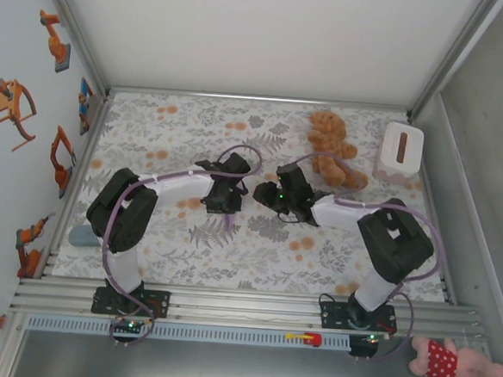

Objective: Fold a paper plane with a square sheet of paper (pick it up from the middle)
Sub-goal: Move a paper plane to the center of the table.

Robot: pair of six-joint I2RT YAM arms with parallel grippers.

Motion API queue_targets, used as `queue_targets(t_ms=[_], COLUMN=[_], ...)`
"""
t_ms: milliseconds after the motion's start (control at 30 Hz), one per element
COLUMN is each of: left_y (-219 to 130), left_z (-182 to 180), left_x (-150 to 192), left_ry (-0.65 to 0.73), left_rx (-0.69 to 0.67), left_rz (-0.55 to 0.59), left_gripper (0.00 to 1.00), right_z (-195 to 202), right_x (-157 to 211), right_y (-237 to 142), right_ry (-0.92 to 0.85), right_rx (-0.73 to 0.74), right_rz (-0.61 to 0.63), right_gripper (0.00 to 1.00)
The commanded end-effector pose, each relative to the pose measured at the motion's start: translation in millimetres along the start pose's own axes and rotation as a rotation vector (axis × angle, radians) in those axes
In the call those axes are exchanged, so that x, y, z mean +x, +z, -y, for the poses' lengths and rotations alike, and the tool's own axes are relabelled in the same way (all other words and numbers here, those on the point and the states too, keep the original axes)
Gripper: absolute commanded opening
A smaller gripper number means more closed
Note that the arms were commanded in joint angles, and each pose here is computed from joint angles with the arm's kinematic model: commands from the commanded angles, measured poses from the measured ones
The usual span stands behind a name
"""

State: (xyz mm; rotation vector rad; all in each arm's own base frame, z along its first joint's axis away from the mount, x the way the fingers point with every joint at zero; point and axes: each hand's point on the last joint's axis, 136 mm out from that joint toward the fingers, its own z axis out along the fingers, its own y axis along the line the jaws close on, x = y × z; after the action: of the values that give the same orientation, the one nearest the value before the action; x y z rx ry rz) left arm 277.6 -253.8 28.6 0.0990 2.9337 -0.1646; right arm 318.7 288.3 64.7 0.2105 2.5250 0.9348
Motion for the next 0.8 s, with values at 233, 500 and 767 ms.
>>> queue_targets(t_ms=[233, 500, 767], left_y=[-28, -19, 8], left_z=[-6, -8, -1], left_x=[-63, -119, -156], left_ry=[0.016, 0.040, 0.058], left_rx=[0.016, 0.001, -0.029], left_rz=[0.104, 0.147, 0.143], left_gripper=[0.08, 0.08, 0.08], right_z=[30, 45, 48], right_x=[-35, -43, -44], right_y=[-62, -84, -86], right_ry=[-0.119, -0.151, -0.156], right_rx=[0.225, 0.278, 0.270], right_rz=[0.231, 0.283, 0.257], right_gripper=[0.44, 0.48, 0.48])
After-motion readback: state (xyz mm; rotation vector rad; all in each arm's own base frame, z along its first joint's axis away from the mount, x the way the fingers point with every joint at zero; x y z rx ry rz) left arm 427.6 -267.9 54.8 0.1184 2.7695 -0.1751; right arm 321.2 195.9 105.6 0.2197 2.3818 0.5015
